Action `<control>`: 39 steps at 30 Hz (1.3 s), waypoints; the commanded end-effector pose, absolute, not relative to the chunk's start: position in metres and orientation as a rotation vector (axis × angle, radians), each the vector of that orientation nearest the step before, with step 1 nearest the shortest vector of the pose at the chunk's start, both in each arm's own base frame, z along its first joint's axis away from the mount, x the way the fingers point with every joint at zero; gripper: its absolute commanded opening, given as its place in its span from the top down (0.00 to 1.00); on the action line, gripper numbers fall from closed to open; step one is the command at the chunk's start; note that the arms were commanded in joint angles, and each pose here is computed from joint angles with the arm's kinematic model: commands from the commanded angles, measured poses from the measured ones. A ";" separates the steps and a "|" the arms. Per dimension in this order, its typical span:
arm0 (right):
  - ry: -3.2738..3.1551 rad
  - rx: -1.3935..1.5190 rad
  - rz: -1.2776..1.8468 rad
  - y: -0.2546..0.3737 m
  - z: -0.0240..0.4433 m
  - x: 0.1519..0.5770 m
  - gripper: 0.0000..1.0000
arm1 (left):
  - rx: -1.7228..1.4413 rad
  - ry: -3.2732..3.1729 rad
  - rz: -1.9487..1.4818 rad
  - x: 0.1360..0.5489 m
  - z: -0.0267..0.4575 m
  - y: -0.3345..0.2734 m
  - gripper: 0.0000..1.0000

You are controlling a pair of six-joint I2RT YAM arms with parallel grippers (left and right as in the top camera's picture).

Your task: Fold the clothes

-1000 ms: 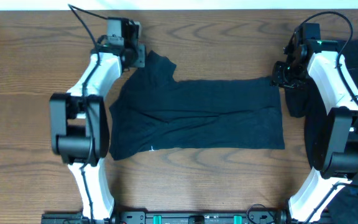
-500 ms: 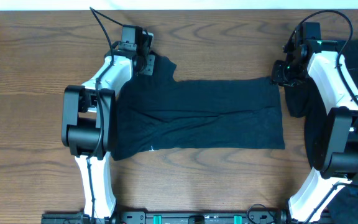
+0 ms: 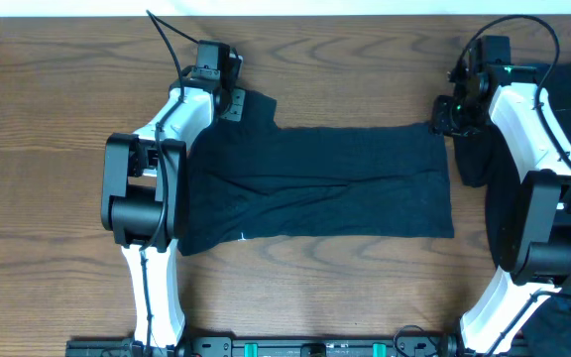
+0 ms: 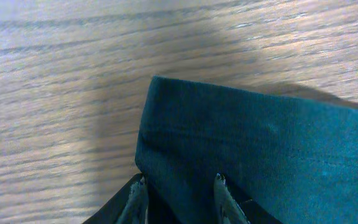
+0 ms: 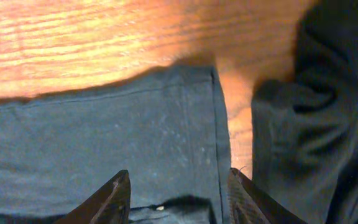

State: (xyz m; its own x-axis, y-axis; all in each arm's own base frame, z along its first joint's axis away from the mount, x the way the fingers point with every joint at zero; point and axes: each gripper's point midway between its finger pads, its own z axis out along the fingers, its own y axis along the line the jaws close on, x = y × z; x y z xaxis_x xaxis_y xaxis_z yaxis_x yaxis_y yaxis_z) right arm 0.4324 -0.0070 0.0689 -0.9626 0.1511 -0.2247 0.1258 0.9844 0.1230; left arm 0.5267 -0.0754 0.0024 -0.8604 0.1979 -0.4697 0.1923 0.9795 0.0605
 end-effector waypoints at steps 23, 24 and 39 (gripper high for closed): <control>2.721 -0.032 0.161 0.003 0.025 0.453 0.52 | 0.200 2.707 0.112 0.515 -0.026 -0.057 0.63; 2.711 -0.033 0.159 0.003 0.024 0.454 0.52 | 0.200 2.705 0.112 0.516 -0.026 -0.057 0.63; 2.665 -0.017 0.073 -0.008 0.009 0.455 0.48 | 0.199 2.699 0.111 0.517 -0.025 -0.057 0.62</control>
State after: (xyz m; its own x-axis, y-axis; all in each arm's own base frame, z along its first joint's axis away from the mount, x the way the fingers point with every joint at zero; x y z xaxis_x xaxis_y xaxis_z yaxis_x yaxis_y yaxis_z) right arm 0.4554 -0.0099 0.0095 -0.8917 0.0282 -0.4517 -0.0058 0.9973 0.0738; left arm 0.5291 -0.0703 0.0037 -0.8628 0.1681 -0.4767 0.1507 0.9857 0.0748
